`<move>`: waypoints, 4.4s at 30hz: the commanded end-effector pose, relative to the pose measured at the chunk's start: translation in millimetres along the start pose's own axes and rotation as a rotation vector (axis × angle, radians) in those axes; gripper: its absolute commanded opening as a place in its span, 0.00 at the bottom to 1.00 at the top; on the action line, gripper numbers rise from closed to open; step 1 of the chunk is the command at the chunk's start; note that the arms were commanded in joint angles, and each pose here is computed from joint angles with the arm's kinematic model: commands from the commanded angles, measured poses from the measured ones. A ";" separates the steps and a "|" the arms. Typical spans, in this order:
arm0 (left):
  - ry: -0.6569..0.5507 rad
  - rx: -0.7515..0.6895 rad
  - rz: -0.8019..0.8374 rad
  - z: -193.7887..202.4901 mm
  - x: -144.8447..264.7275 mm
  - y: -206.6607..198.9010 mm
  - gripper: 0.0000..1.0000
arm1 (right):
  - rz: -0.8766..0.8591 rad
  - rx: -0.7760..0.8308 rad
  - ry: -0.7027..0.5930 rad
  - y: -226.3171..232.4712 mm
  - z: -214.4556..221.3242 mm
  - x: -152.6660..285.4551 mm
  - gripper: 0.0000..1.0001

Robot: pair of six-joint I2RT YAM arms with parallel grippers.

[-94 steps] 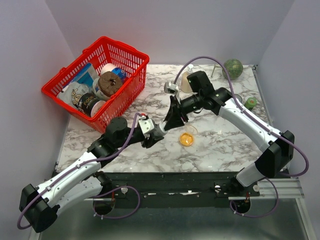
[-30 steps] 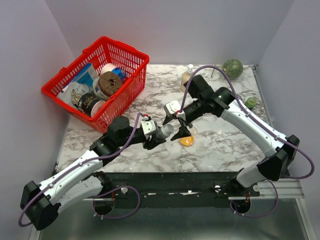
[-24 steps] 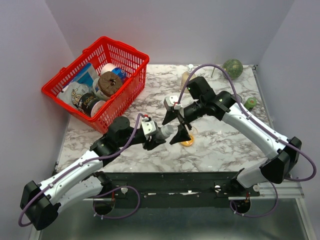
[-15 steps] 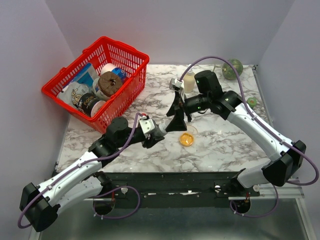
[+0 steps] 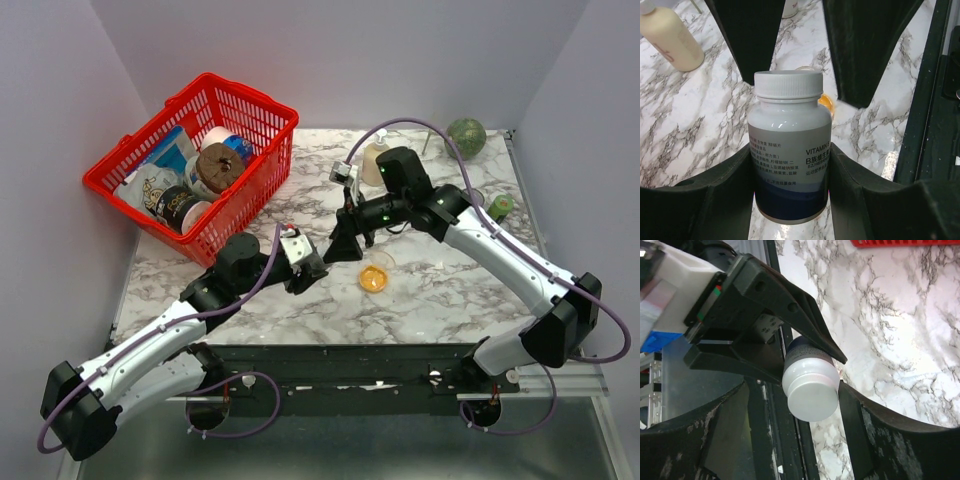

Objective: Sort the pills into containers

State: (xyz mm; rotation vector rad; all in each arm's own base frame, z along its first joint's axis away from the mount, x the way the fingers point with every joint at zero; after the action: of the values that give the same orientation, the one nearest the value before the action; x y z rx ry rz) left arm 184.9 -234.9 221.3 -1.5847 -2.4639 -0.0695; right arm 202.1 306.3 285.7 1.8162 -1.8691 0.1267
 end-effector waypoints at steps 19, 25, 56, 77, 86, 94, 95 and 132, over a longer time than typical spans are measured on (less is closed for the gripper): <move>-0.028 -0.028 0.141 -8.4 2.7 -20.9 0.00 | -0.339 0.680 -0.010 34.3 7.7 -6.3 0.16; -0.023 -0.035 0.149 -4.1 9.1 -24.4 0.00 | -0.330 0.821 0.066 17.1 10.9 -7.7 0.18; -0.075 0.001 0.018 -10.2 9.0 -7.6 0.00 | -0.043 0.117 -0.033 2.1 -23.8 13.9 1.00; -0.066 0.009 -0.019 -10.9 3.8 0.0 0.00 | -0.101 -0.132 0.006 -1.4 -8.1 -7.5 0.38; -0.058 -0.015 0.073 -9.0 6.9 -13.9 0.00 | -0.392 0.514 -0.030 28.5 -8.1 6.0 0.18; -0.045 -0.010 0.122 -7.4 9.1 -21.6 0.00 | -0.490 0.867 -0.066 13.1 -14.1 -4.6 0.24; -0.043 -0.009 0.120 -5.8 10.1 -21.9 0.00 | -0.501 0.864 -0.066 13.9 -17.4 -3.7 0.24; -0.096 0.059 0.409 -37.1 14.7 -55.7 0.00 | -0.596 1.052 -0.023 58.7 -11.3 -2.2 0.35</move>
State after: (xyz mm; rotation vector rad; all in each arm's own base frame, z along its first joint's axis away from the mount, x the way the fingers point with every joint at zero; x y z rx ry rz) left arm 143.9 -246.9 229.2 -1.9024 -2.1501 0.1191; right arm 166.9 324.2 301.4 2.9074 -1.2711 0.9731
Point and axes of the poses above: each gripper's point midway between its finger pads, its own x axis back along the fingers, its own y axis along the line the jaws close on, z = x × y, the point moved 3 cm from there along x, back along the fingers, and after that the axes turned 10 degrees about x, right-handed, at the moved point
